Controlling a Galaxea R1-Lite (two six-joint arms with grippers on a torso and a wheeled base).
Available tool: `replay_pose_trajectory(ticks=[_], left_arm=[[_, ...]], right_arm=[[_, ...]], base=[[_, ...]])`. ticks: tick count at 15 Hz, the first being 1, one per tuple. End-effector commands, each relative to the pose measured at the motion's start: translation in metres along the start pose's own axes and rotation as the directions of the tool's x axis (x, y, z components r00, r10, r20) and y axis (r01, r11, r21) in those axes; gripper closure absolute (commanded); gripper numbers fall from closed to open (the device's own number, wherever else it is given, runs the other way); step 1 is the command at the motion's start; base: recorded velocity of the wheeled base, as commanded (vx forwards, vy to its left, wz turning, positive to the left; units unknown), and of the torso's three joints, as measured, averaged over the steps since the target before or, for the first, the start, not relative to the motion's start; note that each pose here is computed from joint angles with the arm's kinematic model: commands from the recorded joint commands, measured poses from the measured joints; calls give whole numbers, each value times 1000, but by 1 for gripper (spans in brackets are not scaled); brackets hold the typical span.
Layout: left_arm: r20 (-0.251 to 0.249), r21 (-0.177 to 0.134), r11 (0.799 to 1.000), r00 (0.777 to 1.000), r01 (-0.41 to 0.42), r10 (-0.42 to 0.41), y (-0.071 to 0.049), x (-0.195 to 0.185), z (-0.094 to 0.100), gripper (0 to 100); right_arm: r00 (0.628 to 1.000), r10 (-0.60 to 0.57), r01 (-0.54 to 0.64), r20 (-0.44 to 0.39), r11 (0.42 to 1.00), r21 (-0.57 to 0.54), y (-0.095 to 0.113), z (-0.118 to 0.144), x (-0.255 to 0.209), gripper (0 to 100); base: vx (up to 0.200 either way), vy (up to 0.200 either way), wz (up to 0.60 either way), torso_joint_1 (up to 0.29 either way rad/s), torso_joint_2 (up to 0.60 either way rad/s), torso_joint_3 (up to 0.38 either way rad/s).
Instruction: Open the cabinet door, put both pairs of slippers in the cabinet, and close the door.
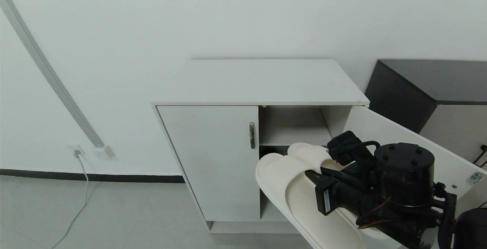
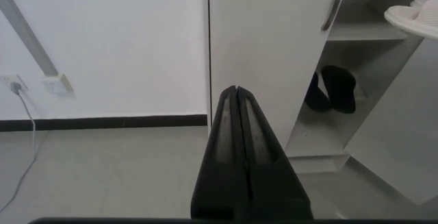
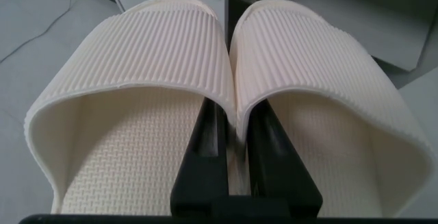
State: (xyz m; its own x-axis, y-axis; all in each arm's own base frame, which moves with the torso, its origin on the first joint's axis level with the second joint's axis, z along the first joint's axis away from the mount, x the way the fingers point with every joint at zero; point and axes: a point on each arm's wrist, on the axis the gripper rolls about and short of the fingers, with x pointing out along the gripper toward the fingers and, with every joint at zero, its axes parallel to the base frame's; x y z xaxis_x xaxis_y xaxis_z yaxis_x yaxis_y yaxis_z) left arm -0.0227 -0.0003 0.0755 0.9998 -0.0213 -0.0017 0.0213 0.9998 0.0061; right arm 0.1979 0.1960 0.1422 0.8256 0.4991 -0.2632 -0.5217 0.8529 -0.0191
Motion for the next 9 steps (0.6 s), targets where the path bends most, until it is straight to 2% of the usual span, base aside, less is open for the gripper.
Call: replay_pose_trajectory(ticks=[1,9], left_arm=[[0,0,1000,1000,0,0,0,0,0,100],[0,0,1000,1000,0,0,0,0,0,100]], right_arm=[[1000,-1,1,-1,1000,0,0,0,0,100],[1000,-1,1,-14,1000,-2,1,-4,3,100]], base=[[0,0,0,-212,515,300],[0,0,0,-179,500,316]])
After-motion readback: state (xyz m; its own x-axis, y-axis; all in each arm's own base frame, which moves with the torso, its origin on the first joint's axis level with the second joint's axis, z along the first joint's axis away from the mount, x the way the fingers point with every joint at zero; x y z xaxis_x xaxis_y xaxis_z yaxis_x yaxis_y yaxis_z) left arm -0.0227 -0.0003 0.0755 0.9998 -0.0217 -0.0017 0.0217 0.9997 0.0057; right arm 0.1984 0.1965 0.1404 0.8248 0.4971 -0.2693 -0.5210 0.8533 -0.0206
